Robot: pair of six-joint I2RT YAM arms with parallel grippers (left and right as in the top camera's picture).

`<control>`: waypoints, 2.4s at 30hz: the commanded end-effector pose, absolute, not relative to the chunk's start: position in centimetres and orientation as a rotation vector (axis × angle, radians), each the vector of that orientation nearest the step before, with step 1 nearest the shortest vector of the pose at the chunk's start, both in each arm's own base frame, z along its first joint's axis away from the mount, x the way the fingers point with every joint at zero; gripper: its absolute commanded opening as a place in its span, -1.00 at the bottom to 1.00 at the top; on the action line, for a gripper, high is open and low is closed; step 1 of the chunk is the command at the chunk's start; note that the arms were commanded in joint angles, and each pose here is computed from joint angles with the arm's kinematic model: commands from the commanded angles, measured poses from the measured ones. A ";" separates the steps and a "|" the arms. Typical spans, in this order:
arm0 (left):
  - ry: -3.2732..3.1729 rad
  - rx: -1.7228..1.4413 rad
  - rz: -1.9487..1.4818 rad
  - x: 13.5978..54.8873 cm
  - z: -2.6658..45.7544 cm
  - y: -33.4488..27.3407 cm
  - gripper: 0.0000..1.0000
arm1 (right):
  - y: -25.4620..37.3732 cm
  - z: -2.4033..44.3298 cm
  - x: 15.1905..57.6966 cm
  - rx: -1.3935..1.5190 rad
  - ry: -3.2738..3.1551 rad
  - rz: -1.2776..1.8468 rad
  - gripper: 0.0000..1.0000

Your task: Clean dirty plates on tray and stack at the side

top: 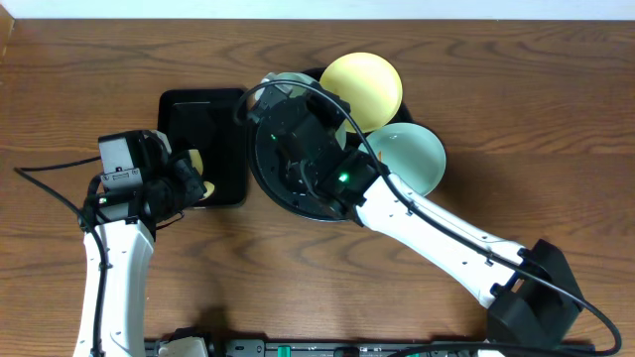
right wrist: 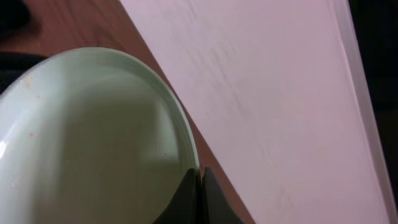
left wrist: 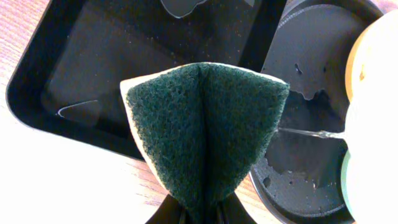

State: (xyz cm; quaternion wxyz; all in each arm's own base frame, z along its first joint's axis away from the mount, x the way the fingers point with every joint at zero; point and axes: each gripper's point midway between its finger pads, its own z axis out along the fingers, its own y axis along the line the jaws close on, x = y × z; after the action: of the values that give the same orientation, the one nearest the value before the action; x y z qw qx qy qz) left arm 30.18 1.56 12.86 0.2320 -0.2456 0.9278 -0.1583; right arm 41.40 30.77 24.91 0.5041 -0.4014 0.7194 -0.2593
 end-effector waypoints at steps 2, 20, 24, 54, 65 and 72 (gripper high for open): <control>2.541 -0.651 -0.451 30.4 13.4 1.4 -0.85 | 29.2 25.8 41.6 -0.808 1.818 -0.540 -0.98; 2.532 -0.632 -0.500 30.7 13.7 0.9 -0.85 | 20.0 25.3 42.3 -0.415 2.253 0.866 -0.98; 2.523 -0.628 -0.499 30.9 13.8 0.9 -0.85 | 14.9 23.2 42.8 -0.271 2.356 0.858 -0.98; 2.530 -0.631 -0.500 30.7 13.7 0.9 -0.75 | 9.6 17.1 38.7 -0.352 2.661 0.521 0.06; 2.533 -0.633 -0.500 30.6 13.7 0.8 -0.75 | 22.7 14.5 35.9 -0.747 2.621 0.416 0.01; 2.534 -0.633 -0.500 30.6 13.7 0.8 -0.75 | 26.6 9.3 35.4 -0.859 2.639 0.199 -0.19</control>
State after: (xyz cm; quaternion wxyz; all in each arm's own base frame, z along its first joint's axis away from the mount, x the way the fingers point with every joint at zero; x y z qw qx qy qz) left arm 30.29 0.82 13.11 0.2309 -0.2388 0.9259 -0.1799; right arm 34.88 27.16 11.60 0.1806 -0.3184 0.9206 0.1360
